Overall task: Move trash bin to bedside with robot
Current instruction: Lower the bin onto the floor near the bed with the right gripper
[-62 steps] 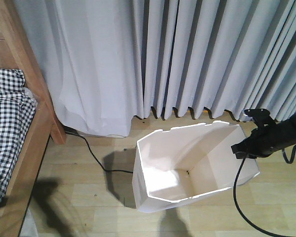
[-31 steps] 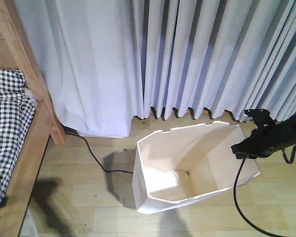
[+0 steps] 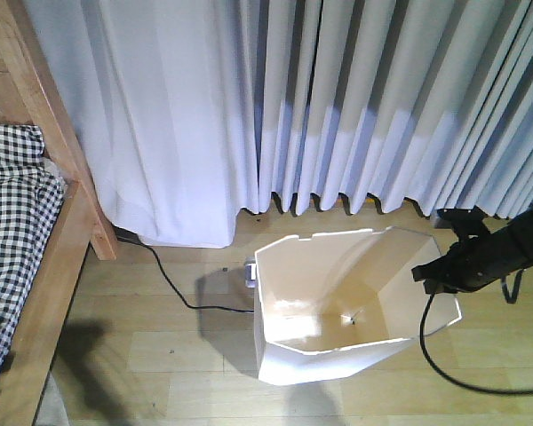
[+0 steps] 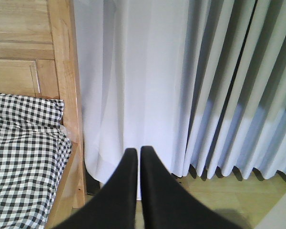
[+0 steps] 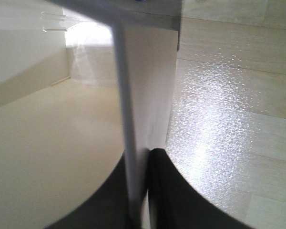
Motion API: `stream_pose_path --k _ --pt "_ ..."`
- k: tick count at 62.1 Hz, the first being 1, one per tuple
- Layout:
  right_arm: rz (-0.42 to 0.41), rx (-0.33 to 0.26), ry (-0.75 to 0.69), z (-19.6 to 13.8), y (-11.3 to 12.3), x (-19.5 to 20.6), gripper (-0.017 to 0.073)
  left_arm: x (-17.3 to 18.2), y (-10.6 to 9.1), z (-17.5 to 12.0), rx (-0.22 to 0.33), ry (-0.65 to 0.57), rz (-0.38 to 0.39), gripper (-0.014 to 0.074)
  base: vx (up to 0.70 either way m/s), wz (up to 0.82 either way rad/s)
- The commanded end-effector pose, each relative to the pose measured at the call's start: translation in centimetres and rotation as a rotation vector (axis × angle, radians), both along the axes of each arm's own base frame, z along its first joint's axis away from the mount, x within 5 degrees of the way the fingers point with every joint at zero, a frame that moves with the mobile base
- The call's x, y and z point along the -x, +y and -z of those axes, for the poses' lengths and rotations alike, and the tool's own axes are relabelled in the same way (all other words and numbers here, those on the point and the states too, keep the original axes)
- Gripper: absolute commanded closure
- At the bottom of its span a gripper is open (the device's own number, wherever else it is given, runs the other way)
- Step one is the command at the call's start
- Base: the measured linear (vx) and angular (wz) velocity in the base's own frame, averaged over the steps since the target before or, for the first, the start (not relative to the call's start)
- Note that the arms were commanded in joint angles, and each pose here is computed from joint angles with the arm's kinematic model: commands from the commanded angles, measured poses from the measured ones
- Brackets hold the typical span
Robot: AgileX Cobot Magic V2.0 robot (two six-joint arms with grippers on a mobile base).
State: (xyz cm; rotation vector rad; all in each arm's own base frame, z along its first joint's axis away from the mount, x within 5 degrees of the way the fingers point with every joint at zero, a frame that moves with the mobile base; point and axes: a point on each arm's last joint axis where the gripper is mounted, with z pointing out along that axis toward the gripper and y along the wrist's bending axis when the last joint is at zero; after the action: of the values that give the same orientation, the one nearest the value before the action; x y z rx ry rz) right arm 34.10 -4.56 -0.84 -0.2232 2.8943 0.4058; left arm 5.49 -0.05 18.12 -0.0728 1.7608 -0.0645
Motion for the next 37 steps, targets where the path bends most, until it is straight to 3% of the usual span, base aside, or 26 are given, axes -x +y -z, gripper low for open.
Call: stream_pose_path --k 1,13,37 --pt "0.056 -0.115 -0.04 -1.4 0.5 -2.2 0.0564 0.0 0.0 -0.3 0.01 -0.071 -0.004 0.0599 0.0 0.0" --pt "0.097 -0.136 -0.024 2.5 0.1 -4.2 0.0564 0.0 0.0 -0.3 0.01 -0.071 -0.004 0.0599 0.0 0.0" --pt "0.092 -0.179 0.035 9.9 0.1 -5.5 0.0559 0.0 0.0 -0.3 0.01 -0.071 -0.004 0.0599 0.0 0.0"
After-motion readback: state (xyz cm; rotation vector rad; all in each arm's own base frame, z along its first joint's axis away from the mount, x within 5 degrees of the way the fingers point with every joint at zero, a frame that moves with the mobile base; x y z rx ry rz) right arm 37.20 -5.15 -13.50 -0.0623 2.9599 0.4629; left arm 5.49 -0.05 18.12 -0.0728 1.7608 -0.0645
